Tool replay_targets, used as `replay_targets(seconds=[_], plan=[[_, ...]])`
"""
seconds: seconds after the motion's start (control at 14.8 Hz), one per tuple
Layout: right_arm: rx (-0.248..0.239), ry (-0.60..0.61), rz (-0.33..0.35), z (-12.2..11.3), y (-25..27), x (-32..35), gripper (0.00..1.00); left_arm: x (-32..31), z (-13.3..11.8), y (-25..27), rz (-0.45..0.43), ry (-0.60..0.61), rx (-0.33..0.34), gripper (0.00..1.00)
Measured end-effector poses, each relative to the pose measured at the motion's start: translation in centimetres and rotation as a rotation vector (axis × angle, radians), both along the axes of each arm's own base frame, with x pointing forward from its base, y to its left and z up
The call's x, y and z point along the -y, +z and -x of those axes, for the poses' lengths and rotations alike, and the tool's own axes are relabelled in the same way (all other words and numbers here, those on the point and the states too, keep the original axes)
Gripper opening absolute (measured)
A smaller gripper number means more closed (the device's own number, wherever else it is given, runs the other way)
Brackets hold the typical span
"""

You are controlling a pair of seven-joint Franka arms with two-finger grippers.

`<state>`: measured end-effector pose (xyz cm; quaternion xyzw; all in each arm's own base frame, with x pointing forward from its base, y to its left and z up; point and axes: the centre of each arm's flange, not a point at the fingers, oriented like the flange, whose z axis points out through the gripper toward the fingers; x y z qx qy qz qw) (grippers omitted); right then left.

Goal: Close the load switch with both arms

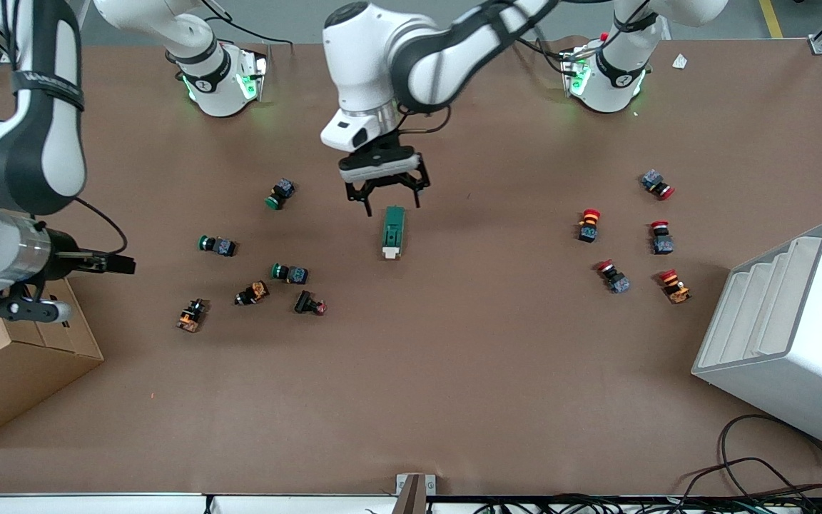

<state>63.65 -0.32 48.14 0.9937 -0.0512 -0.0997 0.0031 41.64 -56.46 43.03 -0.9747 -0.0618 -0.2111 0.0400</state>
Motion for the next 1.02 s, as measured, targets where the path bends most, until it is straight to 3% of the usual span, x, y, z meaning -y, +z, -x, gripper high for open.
replay_targets(seconds=[0.34, 0.54, 0.74, 1.02], plan=[[-0.007, 0.018, -0.005, 2.0, 3.6, 1.0, 1.0, -9.3, -7.4, 7.6, 0.085, 0.019, -0.124, 1.0], [0.002, 0.026, -0.012, 3.5, 4.9, 1.5, 1.0, -17.4, -11.2, 11.7, 0.083, 0.032, -0.215, 1.0], [0.004, 0.031, -0.02, 4.4, 5.4, 1.4, 1.0, -25.0, -13.4, 15.1, 0.071, 0.016, -0.257, 1.0], [0.01, 0.038, -0.02, 4.6, 5.8, 1.0, 1.0, -34.3, -15.5, 17.9, 0.059, -0.103, -0.298, 1.0]])
